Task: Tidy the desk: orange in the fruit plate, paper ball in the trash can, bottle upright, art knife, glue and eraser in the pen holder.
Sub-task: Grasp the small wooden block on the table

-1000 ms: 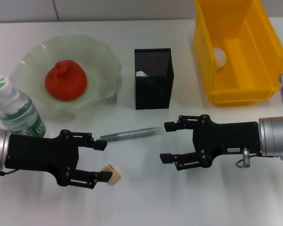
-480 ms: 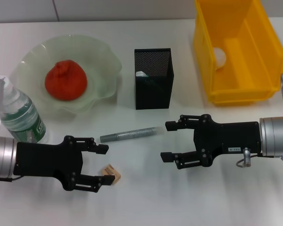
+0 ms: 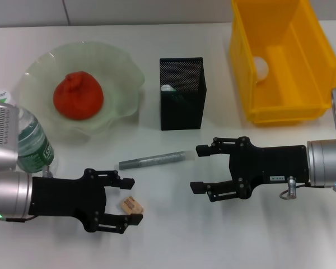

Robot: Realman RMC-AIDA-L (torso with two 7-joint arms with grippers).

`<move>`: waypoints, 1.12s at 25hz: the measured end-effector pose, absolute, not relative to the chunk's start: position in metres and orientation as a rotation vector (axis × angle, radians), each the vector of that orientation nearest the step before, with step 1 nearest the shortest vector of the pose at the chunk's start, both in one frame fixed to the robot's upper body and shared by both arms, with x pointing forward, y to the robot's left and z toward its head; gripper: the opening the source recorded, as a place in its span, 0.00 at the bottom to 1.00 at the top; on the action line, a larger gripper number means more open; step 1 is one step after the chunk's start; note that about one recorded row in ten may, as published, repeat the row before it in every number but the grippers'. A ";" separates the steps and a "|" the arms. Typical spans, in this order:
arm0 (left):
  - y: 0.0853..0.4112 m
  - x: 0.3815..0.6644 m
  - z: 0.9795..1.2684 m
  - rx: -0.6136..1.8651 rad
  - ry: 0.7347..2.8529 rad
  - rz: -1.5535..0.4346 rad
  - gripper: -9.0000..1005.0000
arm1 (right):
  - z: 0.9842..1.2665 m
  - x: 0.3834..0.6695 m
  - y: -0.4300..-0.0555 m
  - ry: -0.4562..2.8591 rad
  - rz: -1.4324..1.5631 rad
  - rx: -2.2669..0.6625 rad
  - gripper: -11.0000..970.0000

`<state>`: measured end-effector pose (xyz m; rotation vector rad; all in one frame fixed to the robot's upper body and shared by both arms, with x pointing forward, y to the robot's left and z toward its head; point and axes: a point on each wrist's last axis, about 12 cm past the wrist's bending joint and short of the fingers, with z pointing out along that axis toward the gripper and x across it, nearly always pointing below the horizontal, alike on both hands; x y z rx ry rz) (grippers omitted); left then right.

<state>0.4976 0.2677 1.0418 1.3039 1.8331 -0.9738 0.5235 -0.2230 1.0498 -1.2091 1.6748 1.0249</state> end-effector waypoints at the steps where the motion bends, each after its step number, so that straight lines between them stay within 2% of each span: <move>1: 0.267 0.498 1.040 1.304 1.838 -0.966 0.78 | 1.049 0.523 -0.223 1.679 1.024 -1.223 0.85; 14: 0.263 0.500 1.033 1.305 1.856 -0.937 0.78 | 1.045 0.520 -0.221 1.703 1.016 -1.314 0.85; 28: 0.265 0.499 1.031 1.299 1.868 -0.921 0.78 | 1.045 0.519 -0.229 1.712 1.001 -1.257 0.85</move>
